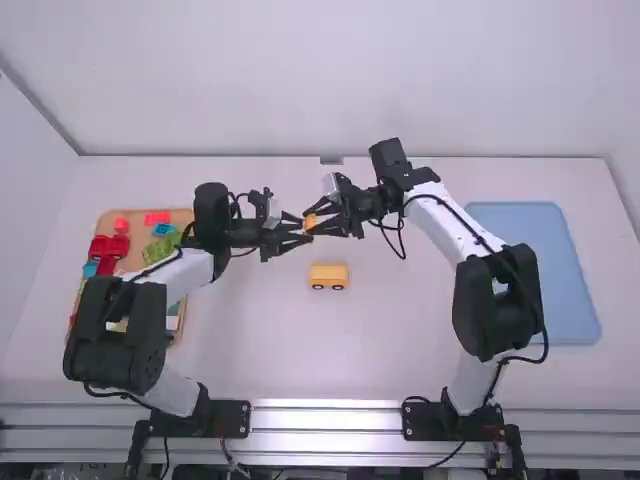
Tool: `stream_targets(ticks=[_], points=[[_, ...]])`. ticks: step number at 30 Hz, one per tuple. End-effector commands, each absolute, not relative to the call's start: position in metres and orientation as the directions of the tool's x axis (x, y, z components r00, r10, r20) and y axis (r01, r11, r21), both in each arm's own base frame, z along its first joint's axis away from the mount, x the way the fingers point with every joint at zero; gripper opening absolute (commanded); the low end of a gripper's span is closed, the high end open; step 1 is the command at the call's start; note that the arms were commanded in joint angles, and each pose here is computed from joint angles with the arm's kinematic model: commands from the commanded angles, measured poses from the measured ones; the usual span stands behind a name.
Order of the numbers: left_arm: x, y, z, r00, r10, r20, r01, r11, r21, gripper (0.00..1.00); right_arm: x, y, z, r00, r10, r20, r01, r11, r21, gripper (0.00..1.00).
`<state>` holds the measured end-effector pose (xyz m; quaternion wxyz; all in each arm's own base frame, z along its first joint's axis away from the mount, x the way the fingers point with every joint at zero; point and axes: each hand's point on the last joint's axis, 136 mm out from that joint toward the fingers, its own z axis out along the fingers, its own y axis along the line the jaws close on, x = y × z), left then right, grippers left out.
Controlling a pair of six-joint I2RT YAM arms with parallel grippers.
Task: Assemble lego blocks to make yellow taxi
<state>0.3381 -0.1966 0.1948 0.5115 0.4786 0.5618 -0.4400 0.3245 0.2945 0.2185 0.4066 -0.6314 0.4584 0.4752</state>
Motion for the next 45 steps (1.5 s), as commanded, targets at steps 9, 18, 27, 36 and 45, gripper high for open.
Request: stream_targets(ticks=[9,18,27,36,45], points=[[0.355,-0.190,0.172,-0.143,0.152,-0.978,0.953,0.289,-0.095,0.14,0.434,0.260,0.222,-0.132,-0.428,-0.894,-0.934,0.356,-0.033,0.98],[0.380,-0.179,0.136,-0.290,0.266,-0.919,0.853,0.507,-0.123,0.08,0.479,0.165,0.225,-0.477,-0.317,-0.820,-0.449,0.890,-0.083,0.98],[0.370,-0.146,0.107,-0.365,0.653,-0.664,0.859,0.512,0.031,0.08,0.450,0.134,0.156,-0.549,-0.194,-0.813,-0.285,0.958,-0.036,0.98],[0.324,-0.127,0.070,-0.133,0.946,-0.295,0.972,0.183,0.150,0.02,0.449,0.134,0.145,-0.506,-0.181,-0.843,-0.284,0.958,-0.035,0.98],[0.316,-0.113,0.015,-0.073,0.992,-0.106,0.993,0.082,0.081,0.08,0.453,0.135,0.152,-0.479,-0.172,-0.861,-0.283,0.959,-0.034,0.98]])
